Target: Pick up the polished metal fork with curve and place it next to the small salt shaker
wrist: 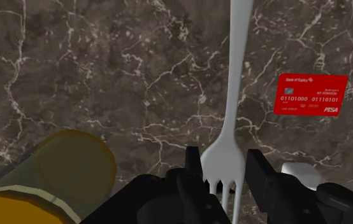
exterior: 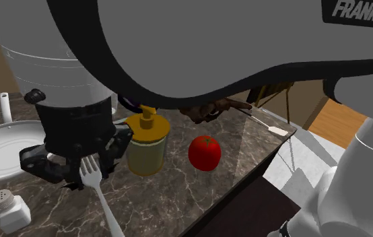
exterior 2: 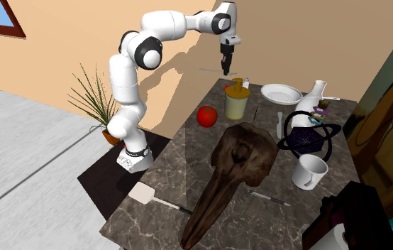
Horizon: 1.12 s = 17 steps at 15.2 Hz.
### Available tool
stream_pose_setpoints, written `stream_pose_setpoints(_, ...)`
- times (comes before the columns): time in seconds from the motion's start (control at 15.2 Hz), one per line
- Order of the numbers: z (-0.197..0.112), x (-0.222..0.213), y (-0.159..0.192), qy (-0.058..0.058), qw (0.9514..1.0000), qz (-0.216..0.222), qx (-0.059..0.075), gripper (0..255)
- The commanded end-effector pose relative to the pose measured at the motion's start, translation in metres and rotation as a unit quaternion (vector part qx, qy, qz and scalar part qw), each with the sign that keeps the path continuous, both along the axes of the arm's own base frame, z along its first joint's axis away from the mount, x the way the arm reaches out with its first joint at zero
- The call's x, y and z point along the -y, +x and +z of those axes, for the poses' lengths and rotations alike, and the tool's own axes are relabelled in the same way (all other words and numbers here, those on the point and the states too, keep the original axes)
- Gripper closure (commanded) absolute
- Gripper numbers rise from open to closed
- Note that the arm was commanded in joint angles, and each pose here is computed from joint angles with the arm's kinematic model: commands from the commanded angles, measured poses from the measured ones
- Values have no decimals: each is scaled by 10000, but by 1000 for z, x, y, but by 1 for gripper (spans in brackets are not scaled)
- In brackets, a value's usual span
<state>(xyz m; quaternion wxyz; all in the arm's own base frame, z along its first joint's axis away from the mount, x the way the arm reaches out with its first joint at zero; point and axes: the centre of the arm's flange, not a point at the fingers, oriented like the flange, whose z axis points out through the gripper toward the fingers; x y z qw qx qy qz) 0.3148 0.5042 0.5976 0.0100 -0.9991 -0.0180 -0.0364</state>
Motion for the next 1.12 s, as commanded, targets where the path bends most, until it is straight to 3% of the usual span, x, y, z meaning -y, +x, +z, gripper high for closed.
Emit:
stream_pose_setpoints(0.0,-3,-10,1,2,10000,-19,4,255)
stream_pose_setpoints(1.06,-87,-10,1,2,10000,-19,4,255)
